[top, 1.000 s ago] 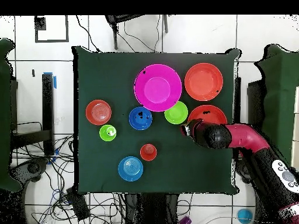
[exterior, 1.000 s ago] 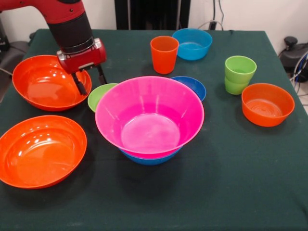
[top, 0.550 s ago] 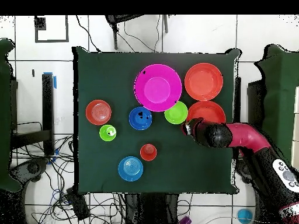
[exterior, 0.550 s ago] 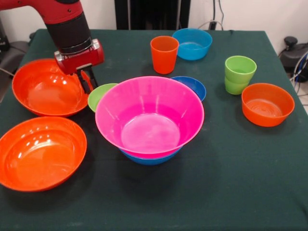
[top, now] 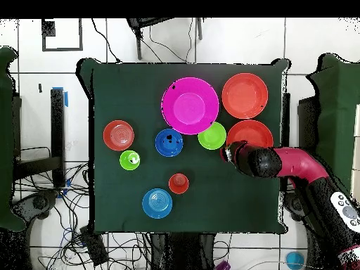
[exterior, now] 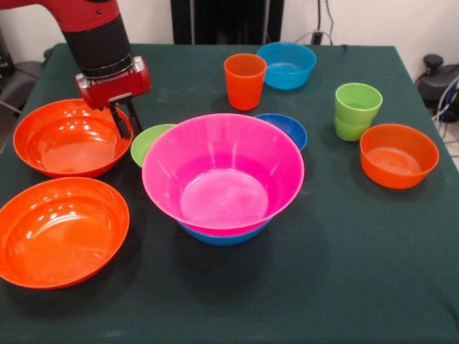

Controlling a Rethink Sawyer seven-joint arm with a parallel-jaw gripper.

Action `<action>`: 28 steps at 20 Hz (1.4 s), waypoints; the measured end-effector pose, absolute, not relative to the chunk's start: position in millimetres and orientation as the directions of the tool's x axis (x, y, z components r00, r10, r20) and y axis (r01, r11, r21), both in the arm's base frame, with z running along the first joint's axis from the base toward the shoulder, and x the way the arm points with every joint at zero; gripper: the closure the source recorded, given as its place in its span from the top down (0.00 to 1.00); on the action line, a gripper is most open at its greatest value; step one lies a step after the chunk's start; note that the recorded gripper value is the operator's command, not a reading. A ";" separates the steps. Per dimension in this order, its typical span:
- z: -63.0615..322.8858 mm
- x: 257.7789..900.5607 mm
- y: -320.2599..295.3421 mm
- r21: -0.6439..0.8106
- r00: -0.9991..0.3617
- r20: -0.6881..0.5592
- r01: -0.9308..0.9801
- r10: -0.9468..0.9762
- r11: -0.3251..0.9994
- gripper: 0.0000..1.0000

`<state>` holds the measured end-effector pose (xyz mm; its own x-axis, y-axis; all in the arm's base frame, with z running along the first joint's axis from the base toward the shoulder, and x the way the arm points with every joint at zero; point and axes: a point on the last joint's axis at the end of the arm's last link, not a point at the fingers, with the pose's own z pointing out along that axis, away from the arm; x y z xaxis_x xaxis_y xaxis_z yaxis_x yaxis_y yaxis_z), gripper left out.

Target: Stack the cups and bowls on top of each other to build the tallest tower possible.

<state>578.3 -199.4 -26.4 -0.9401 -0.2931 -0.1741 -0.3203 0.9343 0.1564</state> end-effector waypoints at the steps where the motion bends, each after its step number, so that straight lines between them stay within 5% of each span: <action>1: -26.3 578.8 -199.2 0.155 -0.940 -0.174 -0.321 -0.294 0.934 0.00; 13: -4.7 589.3 -206.4 0.103 -0.932 -0.181 -0.337 -0.316 0.936 0.00; 28: 127.7 613.7 -204.4 -0.003 -0.932 -0.190 -0.315 -0.310 0.949 0.00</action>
<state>613.7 -204.4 127.7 -0.9316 -0.3098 -0.1899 -0.3149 0.9491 -0.0034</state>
